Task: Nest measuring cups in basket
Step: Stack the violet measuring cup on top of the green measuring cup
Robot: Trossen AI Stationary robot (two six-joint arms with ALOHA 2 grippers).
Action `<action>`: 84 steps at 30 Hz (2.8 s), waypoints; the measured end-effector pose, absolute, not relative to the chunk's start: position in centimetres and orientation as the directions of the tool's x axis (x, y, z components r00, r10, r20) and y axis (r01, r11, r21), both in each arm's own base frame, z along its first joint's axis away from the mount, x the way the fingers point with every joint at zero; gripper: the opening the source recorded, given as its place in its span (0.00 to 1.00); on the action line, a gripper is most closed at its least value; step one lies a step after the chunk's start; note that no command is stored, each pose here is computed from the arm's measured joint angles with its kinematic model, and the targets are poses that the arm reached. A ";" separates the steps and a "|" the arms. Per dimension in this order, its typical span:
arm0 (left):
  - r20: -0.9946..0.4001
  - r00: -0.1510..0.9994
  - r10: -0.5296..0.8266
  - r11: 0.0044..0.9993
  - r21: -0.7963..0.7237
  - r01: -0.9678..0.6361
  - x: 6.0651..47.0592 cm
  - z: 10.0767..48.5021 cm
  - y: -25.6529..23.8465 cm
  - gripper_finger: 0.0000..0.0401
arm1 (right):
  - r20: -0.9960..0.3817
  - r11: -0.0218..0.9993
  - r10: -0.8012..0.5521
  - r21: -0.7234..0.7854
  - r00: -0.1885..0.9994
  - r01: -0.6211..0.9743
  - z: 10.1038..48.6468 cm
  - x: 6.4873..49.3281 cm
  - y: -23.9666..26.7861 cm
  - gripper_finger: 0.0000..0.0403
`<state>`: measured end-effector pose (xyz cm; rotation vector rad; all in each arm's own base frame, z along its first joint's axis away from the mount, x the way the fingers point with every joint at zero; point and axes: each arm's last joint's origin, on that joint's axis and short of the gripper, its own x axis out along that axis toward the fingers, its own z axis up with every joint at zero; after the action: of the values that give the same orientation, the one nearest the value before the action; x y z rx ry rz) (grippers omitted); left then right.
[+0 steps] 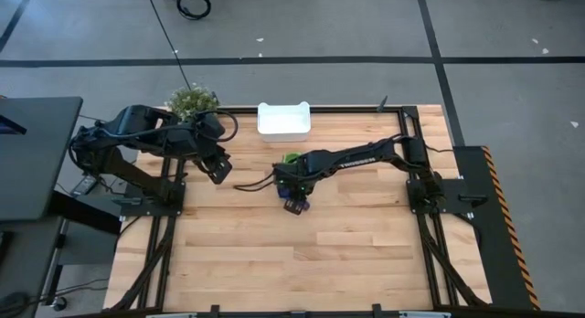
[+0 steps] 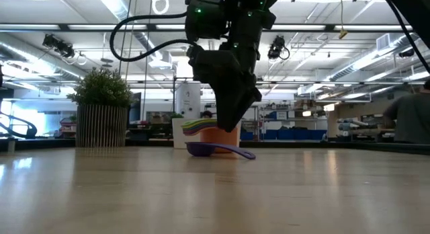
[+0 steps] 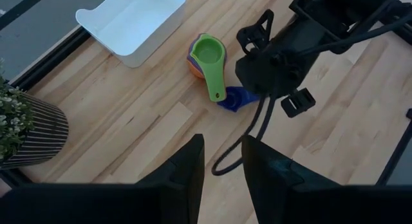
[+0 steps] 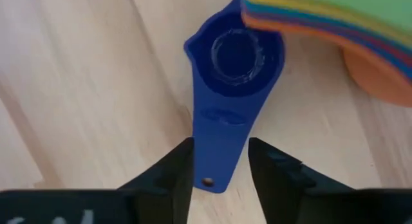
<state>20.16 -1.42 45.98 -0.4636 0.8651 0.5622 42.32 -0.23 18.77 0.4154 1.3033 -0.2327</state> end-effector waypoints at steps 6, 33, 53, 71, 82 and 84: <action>-0.809 0.522 0.270 0.761 -0.153 -0.630 20.2 46.0 -1.4 0.28 | -0.961 0.907 0.052 0.159 0.271 0.390 18.8 42.5 -0.2 0.41; -0.809 0.522 0.269 0.771 -0.143 -0.620 20.2 46.0 -1.4 0.28 | -0.959 0.905 0.038 0.152 0.282 0.397 18.8 42.6 -0.3 0.41; -0.810 0.521 0.269 0.773 -0.141 -0.619 20.2 46.0 -1.4 0.28 | -0.903 0.971 0.031 0.129 0.428 0.201 19.3 44.0 0.7 0.40; -0.810 0.521 0.269 0.773 -0.141 -0.619 20.2 46.0 -1.4 0.28 | -0.906 0.992 0.045 0.092 0.421 0.091 18.8 43.9 0.7 0.40; -0.810 0.521 0.269 0.773 -0.141 -0.619 20.2 46.0 -1.4 0.28 | -0.900 0.995 0.026 0.067 0.434 0.080 18.1 43.8 0.6 0.40; -0.810 0.521 0.269 0.773 -0.142 -0.619 20.2 46.0 -1.4 0.28 | -0.903 0.994 0.030 0.074 0.428 0.086 17.6 43.6 0.5 0.40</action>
<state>20.20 -1.43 45.96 -0.4466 0.8710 0.5535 43.61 0.55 17.61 0.1147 1.1285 -0.0346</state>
